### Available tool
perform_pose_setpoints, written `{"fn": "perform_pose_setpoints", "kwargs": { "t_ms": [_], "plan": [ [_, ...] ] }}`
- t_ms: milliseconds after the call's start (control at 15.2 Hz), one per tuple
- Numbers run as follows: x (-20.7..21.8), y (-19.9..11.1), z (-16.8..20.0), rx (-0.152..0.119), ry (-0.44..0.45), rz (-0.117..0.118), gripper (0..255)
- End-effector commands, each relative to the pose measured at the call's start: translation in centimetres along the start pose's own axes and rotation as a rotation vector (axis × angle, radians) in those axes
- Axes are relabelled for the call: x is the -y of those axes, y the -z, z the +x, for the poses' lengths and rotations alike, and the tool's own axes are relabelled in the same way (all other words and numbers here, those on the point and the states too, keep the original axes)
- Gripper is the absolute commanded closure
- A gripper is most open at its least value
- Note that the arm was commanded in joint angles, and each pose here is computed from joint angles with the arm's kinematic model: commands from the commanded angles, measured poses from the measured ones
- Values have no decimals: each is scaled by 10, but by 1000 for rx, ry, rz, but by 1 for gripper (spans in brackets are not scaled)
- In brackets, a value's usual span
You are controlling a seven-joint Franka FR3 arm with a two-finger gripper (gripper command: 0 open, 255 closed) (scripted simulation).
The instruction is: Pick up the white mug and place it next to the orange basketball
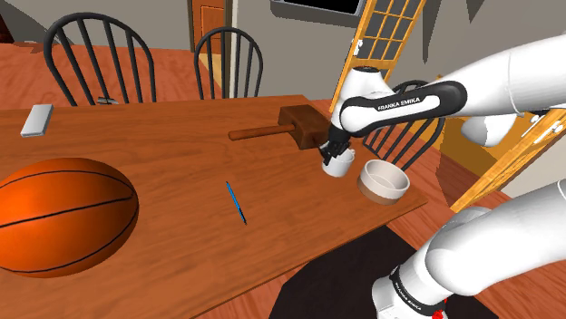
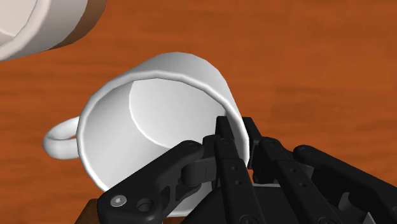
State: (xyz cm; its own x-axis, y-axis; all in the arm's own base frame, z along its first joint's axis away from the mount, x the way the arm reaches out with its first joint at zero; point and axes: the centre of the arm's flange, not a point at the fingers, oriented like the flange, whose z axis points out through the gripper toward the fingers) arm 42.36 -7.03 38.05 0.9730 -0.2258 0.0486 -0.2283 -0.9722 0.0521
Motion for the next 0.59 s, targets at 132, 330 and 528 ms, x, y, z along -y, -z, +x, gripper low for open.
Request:
{"fn": "perform_pose_setpoints", "kwargs": {
  "t_ms": [132,330,528],
  "plan": [
    [-1,22,2,0,0,0,255],
    [-1,38,3,0,0,0,255],
    [-2,54,3,0,0,0,255]
  ]
}}
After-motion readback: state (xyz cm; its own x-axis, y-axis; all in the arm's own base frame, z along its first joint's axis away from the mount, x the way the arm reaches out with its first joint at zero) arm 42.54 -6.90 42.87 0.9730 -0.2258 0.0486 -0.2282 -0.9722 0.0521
